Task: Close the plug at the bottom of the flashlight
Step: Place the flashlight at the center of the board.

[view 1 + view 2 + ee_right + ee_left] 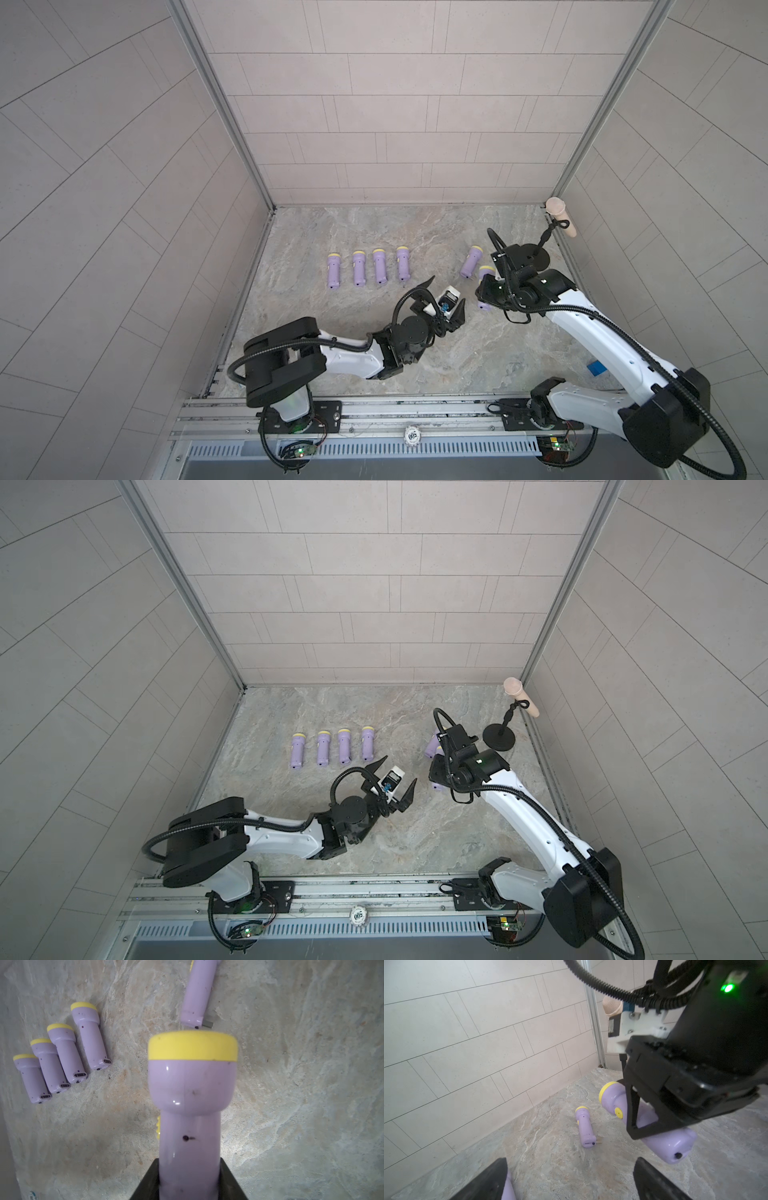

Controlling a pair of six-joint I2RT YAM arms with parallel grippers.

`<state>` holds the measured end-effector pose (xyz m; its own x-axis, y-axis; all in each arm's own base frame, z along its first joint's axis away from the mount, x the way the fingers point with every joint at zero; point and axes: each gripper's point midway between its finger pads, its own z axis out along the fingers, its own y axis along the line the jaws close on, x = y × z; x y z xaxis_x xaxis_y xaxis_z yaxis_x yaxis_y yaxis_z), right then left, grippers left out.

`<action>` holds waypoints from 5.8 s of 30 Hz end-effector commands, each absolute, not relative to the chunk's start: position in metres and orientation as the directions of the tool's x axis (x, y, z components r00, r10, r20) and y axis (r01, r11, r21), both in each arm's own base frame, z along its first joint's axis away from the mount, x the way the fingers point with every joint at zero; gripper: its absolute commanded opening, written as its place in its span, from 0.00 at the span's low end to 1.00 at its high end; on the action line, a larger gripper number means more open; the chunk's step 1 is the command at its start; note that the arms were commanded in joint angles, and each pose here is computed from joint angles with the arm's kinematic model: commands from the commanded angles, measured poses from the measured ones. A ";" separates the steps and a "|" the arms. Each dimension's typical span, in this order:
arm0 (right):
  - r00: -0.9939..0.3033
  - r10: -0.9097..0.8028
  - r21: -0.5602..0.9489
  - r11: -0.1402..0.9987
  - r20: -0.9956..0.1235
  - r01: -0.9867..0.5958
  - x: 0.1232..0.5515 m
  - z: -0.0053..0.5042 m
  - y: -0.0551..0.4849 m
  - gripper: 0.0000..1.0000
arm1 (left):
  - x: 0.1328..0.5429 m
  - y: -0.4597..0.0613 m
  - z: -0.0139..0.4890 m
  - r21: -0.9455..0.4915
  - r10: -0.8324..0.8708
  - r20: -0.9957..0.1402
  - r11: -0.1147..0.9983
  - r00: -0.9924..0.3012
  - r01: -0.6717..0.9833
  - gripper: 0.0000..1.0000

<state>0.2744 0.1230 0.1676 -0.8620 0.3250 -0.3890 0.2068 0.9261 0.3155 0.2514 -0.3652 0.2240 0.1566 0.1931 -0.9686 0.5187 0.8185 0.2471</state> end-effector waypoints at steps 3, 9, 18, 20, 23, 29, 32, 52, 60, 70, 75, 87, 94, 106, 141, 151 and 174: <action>-0.877 0.160 0.205 0.976 -0.453 0.073 0.299 0.177 0.142 0.00 | 0.266 -0.321 0.255 0.064 0.045 -0.997 0.902 0.055 0.428 1.00; -0.923 0.076 0.201 0.980 -0.378 -0.001 0.325 0.156 0.173 0.00 | 0.278 -0.262 0.278 -0.079 -0.069 -0.997 0.963 -0.044 0.256 1.00; -0.938 -0.084 0.100 0.987 -0.335 -0.124 0.365 0.124 0.214 0.00 | 0.287 -0.159 0.274 -0.269 -0.251 -0.922 0.963 -0.296 0.023 1.00; -0.942 -0.101 0.072 0.989 -0.321 -0.131 0.376 0.113 0.219 0.00 | 0.287 -0.139 0.270 -0.249 -0.238 -0.910 0.968 -0.338 -0.013 1.00; -0.946 -0.122 0.053 0.988 -0.300 -0.144 0.391 0.099 0.228 0.00 | 0.289 -0.111 0.257 -0.167 -0.180 -0.897 0.984 -0.403 -0.068 0.99; -0.947 -0.127 0.024 0.990 -0.296 -0.140 0.417 0.080 0.239 0.00 | 0.291 -0.065 0.234 -0.110 -0.189 -0.871 0.974 -0.452 -0.196 0.99; -0.945 -0.109 0.011 0.993 -0.307 -0.118 0.428 0.076 0.241 0.00 | 0.291 -0.057 0.229 -0.142 -0.231 -0.876 0.963 -0.424 -0.231 0.99; -0.945 0.015 0.102 0.995 -0.326 -0.020 0.453 0.043 0.246 0.00 | 0.293 -0.039 0.225 -0.225 -0.334 -0.847 0.930 -0.413 -0.291 0.99; -0.951 0.013 0.105 0.994 -0.310 -0.020 0.456 0.035 0.245 0.00 | 0.294 -0.039 0.224 -0.231 -0.340 -0.845 0.928 -0.413 -0.291 1.00; -0.953 0.024 0.102 0.995 -0.303 -0.007 0.457 0.032 0.244 0.00 | 0.295 -0.037 0.223 -0.230 -0.343 -0.843 0.926 -0.414 -0.298 1.00; -0.953 0.037 0.099 0.995 -0.302 0.007 0.458 0.026 0.242 0.00 | 0.295 -0.036 0.223 -0.231 -0.343 -0.844 0.926 -0.412 -0.298 1.00; -0.959 0.034 0.100 0.995 -0.281 0.006 0.456 0.021 0.238 0.00 | 0.295 -0.035 0.224 -0.234 -0.346 -0.845 0.925 -0.409 -0.300 0.99; -0.962 0.042 0.097 0.995 -0.272 0.016 0.450 0.016 0.234 0.00 | 0.295 -0.034 0.224 -0.235 -0.348 -0.844 0.924 -0.409 -0.302 1.00; -0.964 0.064 0.140 0.990 -0.260 0.028 0.448 0.021 0.237 0.00 | 0.295 -0.033 0.224 -0.234 -0.348 -0.845 0.924 -0.406 -0.303 1.00; -0.968 0.075 0.152 0.988 -0.241 0.039 0.434 0.021 0.233 0.13 | 0.296 -0.032 0.223 -0.238 -0.353 -0.839 0.922 -0.413 -0.305 0.99; -0.966 0.082 0.157 0.987 -0.243 0.045 0.434 0.024 0.234 0.32 | 0.296 -0.032 0.223 -0.242 -0.356 -0.838 0.922 -0.413 -0.304 1.00; -0.955 0.094 0.163 0.985 -0.283 0.049 0.439 0.045 0.230 0.56 | 0.296 -0.031 0.222 -0.242 -0.357 -0.837 0.921 -0.414 -0.305 0.99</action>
<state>0.4455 0.2394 0.0324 -0.9540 0.0870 -0.2870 0.0346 0.9825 0.1830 0.2983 -0.0356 0.2265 -0.4183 -0.3398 -0.8423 -0.2820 0.9301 -0.2352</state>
